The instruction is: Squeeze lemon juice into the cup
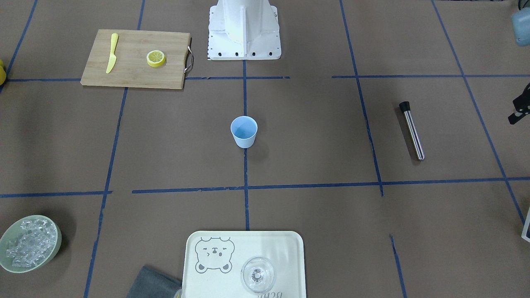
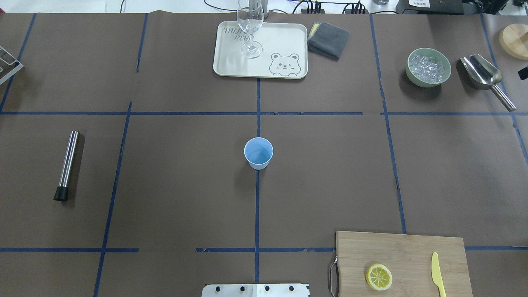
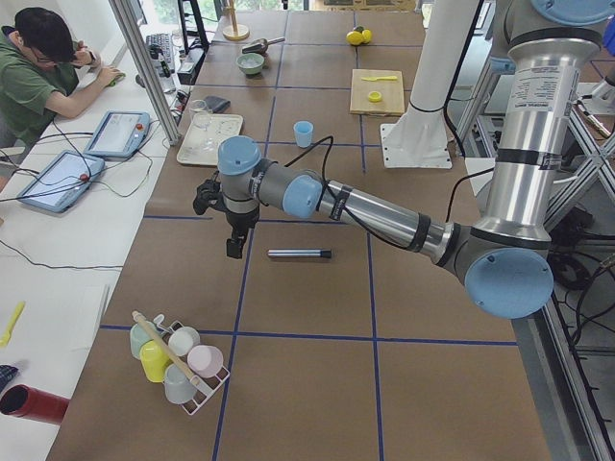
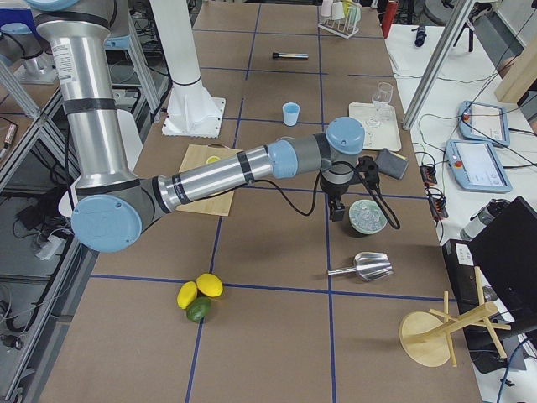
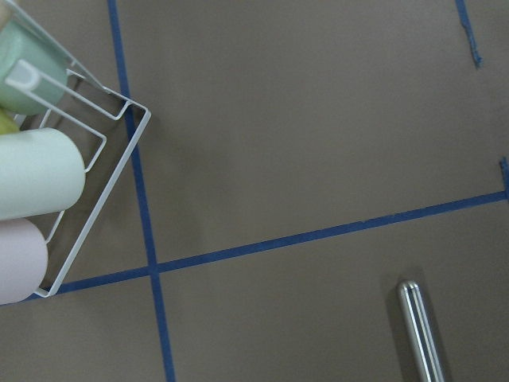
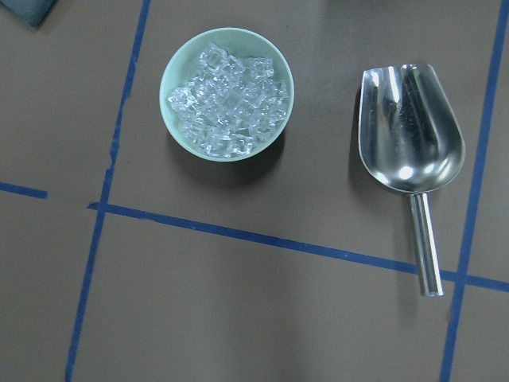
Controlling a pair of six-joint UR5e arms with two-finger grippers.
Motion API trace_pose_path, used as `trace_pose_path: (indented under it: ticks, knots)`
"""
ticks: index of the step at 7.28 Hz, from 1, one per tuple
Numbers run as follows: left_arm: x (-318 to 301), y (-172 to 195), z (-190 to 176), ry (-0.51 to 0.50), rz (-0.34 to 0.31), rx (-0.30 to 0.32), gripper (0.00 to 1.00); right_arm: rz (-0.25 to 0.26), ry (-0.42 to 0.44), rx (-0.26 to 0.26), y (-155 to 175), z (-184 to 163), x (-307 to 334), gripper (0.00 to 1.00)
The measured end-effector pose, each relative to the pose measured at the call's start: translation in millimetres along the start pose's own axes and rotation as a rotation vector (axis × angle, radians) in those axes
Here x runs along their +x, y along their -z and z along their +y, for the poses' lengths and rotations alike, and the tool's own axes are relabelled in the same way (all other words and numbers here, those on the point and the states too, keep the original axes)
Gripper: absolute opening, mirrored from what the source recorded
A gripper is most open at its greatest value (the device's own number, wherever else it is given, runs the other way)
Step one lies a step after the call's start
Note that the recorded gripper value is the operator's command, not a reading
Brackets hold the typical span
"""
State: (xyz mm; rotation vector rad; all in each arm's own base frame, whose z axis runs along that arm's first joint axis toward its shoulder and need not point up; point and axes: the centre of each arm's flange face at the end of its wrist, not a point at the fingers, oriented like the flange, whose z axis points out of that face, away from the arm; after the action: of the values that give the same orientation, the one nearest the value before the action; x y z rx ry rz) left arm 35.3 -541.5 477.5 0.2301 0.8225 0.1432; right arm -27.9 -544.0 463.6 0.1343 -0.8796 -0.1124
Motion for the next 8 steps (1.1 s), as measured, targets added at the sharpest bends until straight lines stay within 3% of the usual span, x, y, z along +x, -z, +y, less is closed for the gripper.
trace_pose_path:
  ticks: [4,6,8]
  knots:
    - [25.5,-26.3,-8.2,-0.003,0.043,-0.027,1.0,0.015,-0.102,0.004,-22.2,35.6,-161.9,1.0]
    - [52.1,-48.9,-7.9,-0.003,0.06,-0.039,1.0,0.013,-0.157,0.046,-49.9,79.3,-233.0,1.0]
    - [59.9,-56.5,-7.3,0.008,0.067,-0.041,1.0,-0.03,-0.208,0.08,-79.7,132.7,-268.6,1.0]
